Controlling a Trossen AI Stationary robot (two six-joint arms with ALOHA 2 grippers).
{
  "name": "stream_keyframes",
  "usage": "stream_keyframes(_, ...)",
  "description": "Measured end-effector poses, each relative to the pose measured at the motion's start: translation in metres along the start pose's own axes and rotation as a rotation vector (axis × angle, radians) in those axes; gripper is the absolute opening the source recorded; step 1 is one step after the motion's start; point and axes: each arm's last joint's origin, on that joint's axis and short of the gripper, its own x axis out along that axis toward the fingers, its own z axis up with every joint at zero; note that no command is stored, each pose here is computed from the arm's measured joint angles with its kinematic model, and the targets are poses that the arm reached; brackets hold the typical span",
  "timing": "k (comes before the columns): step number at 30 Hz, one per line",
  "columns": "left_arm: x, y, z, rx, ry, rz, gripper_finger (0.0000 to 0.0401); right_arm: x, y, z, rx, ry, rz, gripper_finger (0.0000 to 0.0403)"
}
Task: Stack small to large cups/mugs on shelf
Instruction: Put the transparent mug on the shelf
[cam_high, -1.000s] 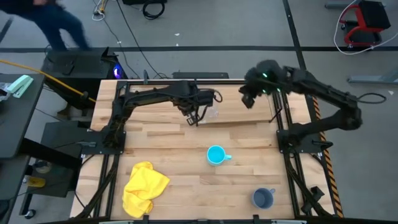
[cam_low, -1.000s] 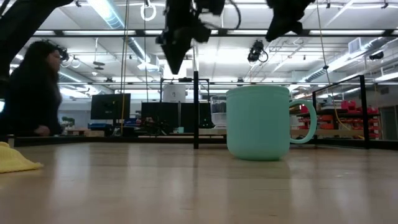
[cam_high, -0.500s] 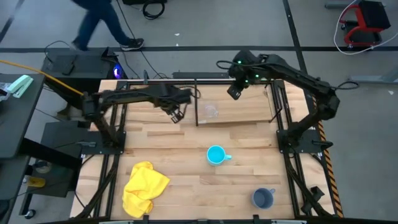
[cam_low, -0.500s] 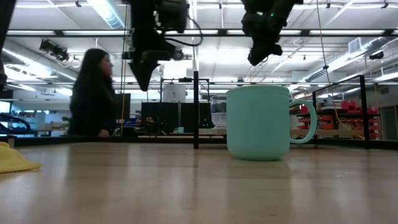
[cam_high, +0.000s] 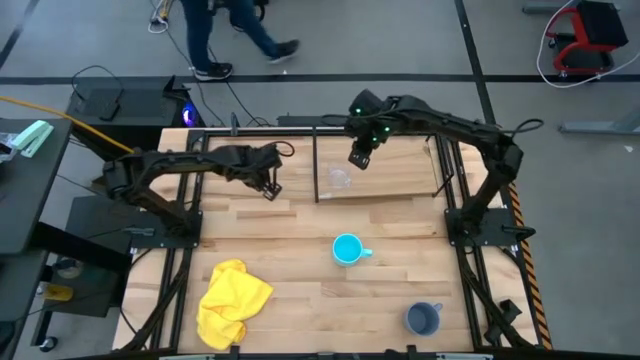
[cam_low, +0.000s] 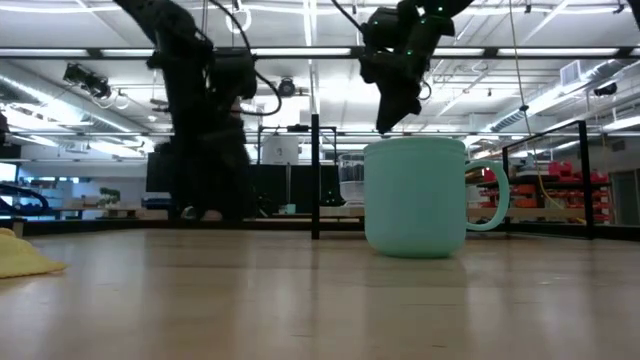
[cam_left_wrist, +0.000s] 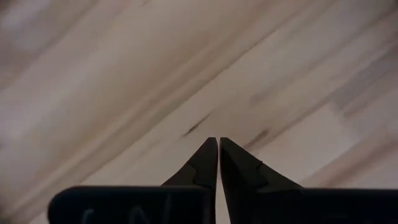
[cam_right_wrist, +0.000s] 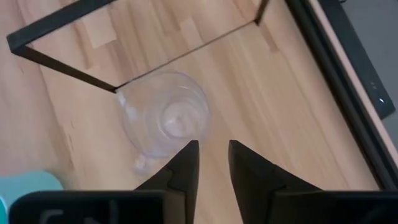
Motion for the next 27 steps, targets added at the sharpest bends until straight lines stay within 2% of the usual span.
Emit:
stream_keyframes(5,0.019,-0.004,-0.006,-0.045,-0.092,-0.113,0.0028,0.016,0.005,0.013,0.0,0.021,-0.001,0.0117)
stream_keyframes(12,0.029,-0.006,-0.009,-0.088,-0.197,-0.158,0.0023,0.039,-0.011,0.016,0.059,0.11,-0.027,0.0117)
stream_keyframes(16,0.028,-0.006,-0.008,-0.06,-0.213,-0.164,0.0017,0.052,-0.02,0.012,0.078,0.176,-0.031,0.0115)
stream_keyframes(20,0.028,-0.006,-0.008,-0.061,-0.214,-0.164,0.0019,0.052,-0.021,0.013,0.053,0.163,-0.03,0.0116)
stream_keyframes(27,0.028,-0.007,-0.006,-0.064,-0.232,-0.173,0.0024,0.034,-0.014,0.014,0.03,0.113,0.001,0.0116)
